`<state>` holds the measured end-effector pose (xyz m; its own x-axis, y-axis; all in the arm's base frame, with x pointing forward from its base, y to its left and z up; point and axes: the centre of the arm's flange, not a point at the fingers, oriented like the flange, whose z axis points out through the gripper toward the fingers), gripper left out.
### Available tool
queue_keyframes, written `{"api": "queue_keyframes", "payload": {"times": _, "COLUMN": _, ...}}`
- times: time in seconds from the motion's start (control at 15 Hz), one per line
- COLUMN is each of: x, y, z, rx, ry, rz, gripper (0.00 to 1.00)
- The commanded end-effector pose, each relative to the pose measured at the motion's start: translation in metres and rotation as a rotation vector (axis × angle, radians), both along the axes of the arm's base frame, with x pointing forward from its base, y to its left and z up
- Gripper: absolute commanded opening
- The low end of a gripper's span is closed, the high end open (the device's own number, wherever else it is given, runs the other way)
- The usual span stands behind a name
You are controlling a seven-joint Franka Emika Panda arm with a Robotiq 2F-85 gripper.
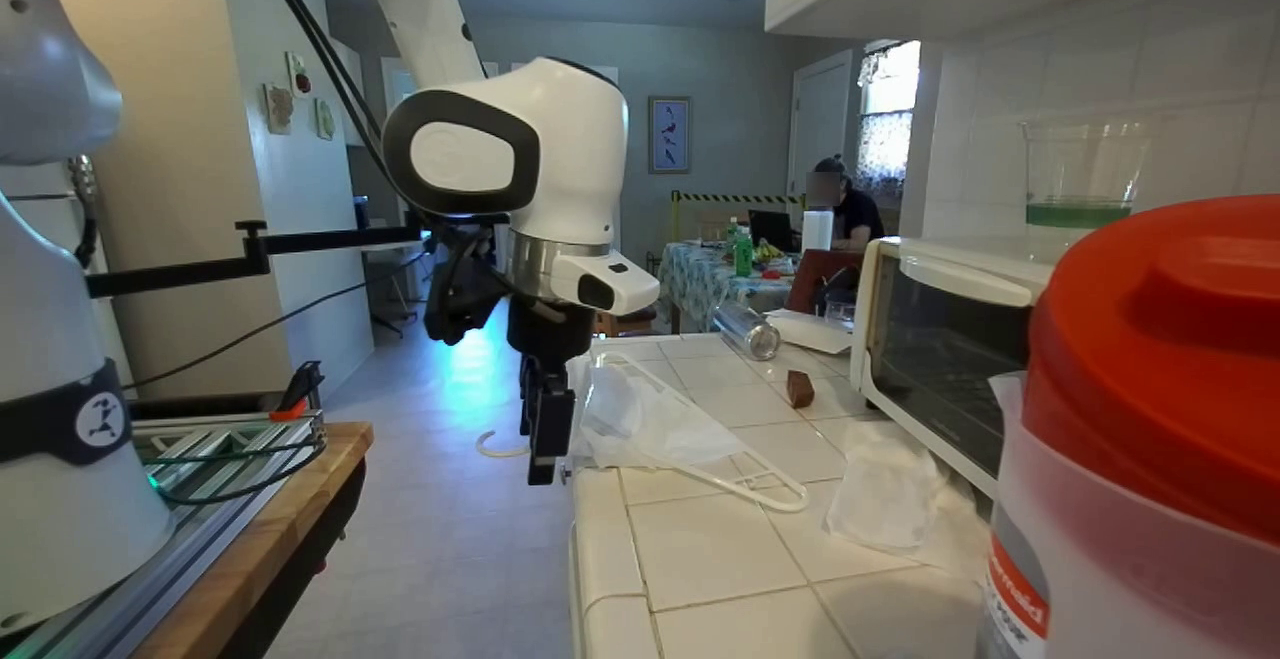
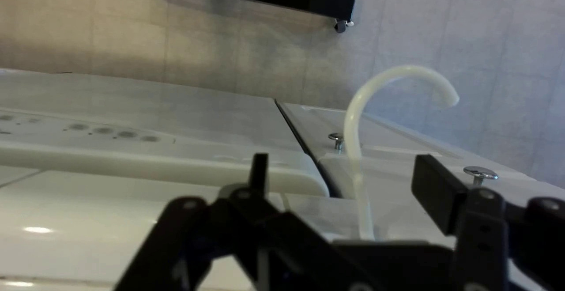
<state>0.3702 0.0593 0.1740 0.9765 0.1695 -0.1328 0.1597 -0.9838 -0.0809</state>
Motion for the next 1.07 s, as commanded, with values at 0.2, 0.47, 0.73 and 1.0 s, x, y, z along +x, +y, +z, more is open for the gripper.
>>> {"api": "queue_keyframes", "payload": {"times": 0.2, "x": -0.013, "y": -0.002, "z": -0.002, "rx": 0.003, "ry": -0.006, "rz": 0.004, "gripper": 0.30}}
{"api": "queue_keyframes", "payload": {"times": 0.47, "x": -0.012, "y": -0.002, "z": 0.000, "rx": -0.002, "ry": -0.009, "rz": 0.007, "gripper": 0.01}}
{"api": "queue_keyframes", "payload": {"times": 0.73, "x": -0.007, "y": 0.000, "z": 0.012, "rx": 0.006, "ry": -0.019, "rz": 0.016, "gripper": 0.02}}
{"api": "queue_keyframes", "payload": {"times": 1.0, "x": 0.001, "y": 0.004, "z": 0.042, "rx": 0.032, "ry": -0.052, "rz": 0.029, "gripper": 0.02}}
